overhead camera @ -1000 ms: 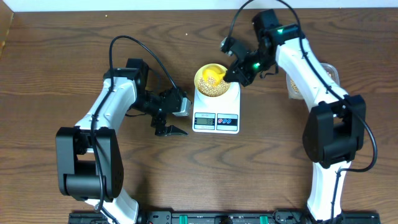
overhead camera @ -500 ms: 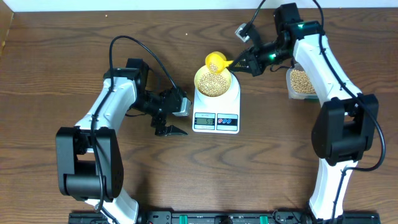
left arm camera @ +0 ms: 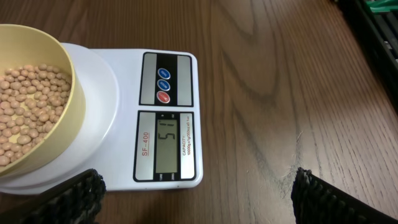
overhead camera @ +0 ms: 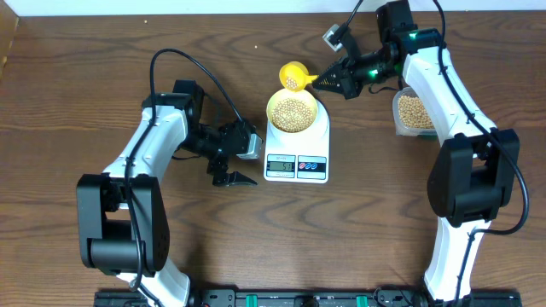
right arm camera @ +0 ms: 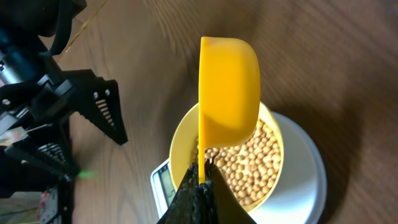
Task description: Scoop item into bowl and weigh 50g on scale
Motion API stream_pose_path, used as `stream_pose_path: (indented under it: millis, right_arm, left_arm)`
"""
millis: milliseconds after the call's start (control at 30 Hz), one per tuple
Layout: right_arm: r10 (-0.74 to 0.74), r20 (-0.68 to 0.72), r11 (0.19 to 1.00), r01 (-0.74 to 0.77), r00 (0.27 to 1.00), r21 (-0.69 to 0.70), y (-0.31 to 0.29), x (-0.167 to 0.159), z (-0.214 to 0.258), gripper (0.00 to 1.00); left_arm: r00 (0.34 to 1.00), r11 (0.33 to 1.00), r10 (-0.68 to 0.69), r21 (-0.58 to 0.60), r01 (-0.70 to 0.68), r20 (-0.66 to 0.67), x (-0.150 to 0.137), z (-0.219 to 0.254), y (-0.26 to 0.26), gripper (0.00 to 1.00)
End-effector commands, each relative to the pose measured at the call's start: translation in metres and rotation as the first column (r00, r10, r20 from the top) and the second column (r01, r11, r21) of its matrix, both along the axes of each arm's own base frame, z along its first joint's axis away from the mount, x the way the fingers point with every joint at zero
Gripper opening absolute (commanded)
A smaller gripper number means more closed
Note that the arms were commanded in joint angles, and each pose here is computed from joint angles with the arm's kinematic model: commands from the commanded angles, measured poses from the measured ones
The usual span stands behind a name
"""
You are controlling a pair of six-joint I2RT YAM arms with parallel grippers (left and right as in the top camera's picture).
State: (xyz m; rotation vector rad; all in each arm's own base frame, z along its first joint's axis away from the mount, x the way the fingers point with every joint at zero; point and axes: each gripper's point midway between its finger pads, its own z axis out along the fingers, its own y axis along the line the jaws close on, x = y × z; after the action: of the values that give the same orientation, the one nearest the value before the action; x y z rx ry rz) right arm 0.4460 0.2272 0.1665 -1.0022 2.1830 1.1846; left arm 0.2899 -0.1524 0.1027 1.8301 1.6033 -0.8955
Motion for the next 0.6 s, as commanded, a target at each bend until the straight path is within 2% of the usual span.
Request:
stream_pose_path:
  millis: [0,267,433,567]
  right_arm:
    - [0.002,0.051,0.999,-0.005,0.999,0.042,0.003,0.005,0.021,0.01]
    - [-0.005,0.039,0.999,0.004,0.999,0.042,0.003,0.005,0.021,0.01]
    - [-0.043,0.042,0.997,0.046,0.998,-0.069,-0.004,0.009,0.004,0.01]
    - [-0.018,0.038,0.996,0.022,0.999,-0.091,-0.002,0.002,0.000,0.01]
  left_arm:
    - [1.000,1.000,-0.011,0.003,0.011,0.010,-0.002,0.000,0.002,0.98]
    - [1.000,1.000,-0.011,0.003,0.011,0.010,-0.002,0.000,0.002,0.98]
    - [1.000,1.000,-0.011,0.003,0.011,0.010,-0.002,0.000,0.002,0.98]
    - [1.000,1.000,-0.011,0.003,0.011,0.010,-0.002,0.000,0.002,0.98]
